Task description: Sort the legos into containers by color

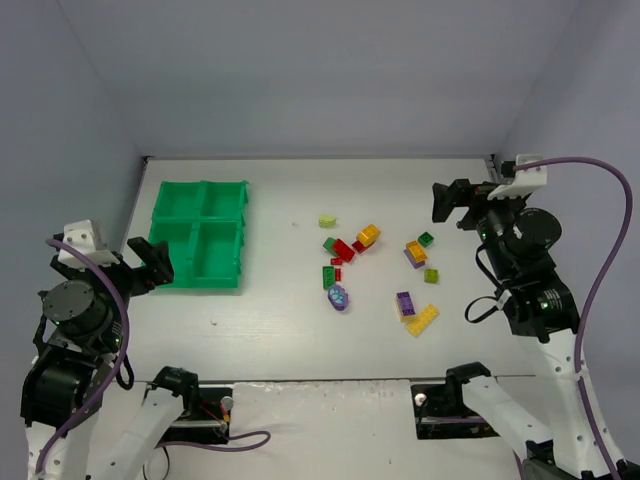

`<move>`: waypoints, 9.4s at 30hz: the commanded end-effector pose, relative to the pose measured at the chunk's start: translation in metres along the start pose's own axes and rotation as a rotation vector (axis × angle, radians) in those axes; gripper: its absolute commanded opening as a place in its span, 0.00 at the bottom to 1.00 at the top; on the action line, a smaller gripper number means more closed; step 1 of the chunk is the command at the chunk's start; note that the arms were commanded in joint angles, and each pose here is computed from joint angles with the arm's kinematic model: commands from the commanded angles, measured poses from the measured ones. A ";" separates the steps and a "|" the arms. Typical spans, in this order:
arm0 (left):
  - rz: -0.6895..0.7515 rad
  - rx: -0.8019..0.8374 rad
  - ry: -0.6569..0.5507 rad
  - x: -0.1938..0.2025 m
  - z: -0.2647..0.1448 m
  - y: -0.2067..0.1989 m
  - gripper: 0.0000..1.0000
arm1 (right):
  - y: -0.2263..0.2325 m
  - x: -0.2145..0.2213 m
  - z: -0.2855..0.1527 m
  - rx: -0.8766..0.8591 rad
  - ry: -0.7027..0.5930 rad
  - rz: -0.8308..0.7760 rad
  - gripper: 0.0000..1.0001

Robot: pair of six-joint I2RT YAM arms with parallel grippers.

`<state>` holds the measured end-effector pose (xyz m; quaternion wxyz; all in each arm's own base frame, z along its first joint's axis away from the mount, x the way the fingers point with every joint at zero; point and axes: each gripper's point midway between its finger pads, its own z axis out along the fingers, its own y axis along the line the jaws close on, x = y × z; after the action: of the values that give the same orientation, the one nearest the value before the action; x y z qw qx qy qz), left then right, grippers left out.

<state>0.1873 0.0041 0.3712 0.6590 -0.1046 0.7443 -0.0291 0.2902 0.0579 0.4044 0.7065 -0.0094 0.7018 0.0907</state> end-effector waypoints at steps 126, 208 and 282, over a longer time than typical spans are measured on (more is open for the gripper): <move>-0.005 -0.337 0.425 0.121 0.420 0.079 0.53 | 0.013 0.118 -0.006 -0.054 0.332 0.141 1.00; 0.355 0.186 1.075 0.362 0.148 -0.258 0.23 | 0.003 0.155 -0.013 0.030 0.426 0.210 0.93; 0.197 0.470 0.855 0.232 0.201 -0.295 0.54 | -0.002 0.157 -0.013 0.047 0.427 0.188 0.93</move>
<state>0.3906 -0.2881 0.1339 0.2582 0.1419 0.9469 -0.1287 0.2720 0.0731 0.2322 0.5046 0.0517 0.8516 0.1323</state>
